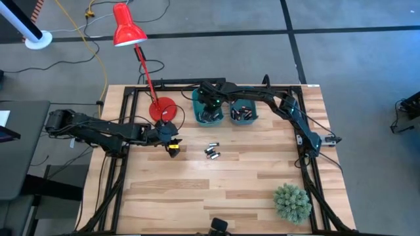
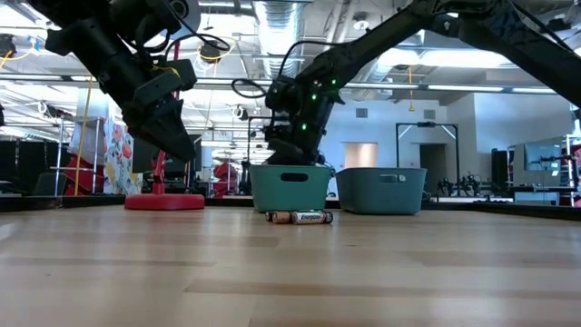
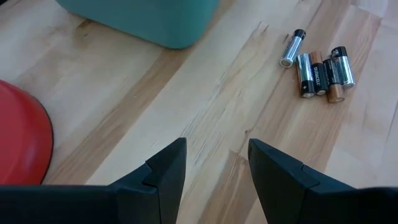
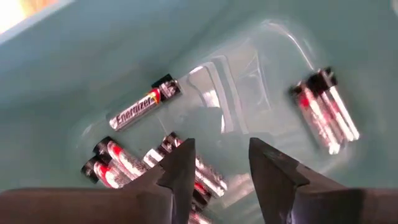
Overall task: Sort batteries
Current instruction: Put the silver battery into the green bin
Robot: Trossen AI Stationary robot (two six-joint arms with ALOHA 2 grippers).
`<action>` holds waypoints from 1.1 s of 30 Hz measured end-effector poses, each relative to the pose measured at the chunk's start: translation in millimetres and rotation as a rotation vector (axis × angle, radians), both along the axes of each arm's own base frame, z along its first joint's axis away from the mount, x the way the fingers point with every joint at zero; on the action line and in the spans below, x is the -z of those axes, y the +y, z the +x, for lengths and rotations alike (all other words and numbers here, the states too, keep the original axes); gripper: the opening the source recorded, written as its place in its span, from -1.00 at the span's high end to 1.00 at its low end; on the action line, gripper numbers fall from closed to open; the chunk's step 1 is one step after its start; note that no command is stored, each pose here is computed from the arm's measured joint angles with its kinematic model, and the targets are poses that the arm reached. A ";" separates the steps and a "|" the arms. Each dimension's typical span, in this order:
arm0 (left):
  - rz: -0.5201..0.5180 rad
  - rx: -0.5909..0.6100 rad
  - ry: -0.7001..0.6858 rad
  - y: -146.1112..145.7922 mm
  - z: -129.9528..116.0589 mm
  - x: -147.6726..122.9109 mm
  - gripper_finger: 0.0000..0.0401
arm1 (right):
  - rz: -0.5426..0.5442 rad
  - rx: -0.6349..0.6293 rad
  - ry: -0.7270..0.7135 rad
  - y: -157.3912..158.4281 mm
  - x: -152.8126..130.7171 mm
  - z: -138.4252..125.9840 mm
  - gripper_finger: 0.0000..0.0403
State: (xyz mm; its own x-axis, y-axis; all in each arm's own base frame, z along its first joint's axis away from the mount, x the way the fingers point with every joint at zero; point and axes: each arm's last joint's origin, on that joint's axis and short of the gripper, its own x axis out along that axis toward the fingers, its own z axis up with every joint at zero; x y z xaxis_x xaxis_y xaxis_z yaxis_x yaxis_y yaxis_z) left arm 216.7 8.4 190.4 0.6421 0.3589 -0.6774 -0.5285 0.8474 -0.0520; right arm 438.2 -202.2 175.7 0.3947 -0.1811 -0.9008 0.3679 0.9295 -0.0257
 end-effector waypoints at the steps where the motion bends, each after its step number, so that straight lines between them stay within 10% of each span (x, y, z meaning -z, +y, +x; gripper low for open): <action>1: 0.001 0.001 0.001 0.0 0.0 0.0 0.16 | 0.000 0.003 0.001 -0.5 -2.8 -1.6 0.18; 17: 0.026 0.027 0.018 0.0 -0.3 0.2 0.16 | 0.007 -0.001 -0.011 37.5 -115.9 -53.1 0.26; 33: 0.083 0.088 0.051 0.0 -0.3 0.3 0.16 | 0.035 -0.310 0.130 143.0 -85.4 -24.6 0.37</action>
State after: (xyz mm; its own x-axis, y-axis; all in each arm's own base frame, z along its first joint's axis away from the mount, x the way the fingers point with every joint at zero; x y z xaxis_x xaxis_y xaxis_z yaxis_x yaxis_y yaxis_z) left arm 216.4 8.4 190.2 0.6393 0.3586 -0.6802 -0.4520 0.8909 0.0448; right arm 413.6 -59.2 261.0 0.3077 -0.0385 -0.9507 0.0633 0.9978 -0.0199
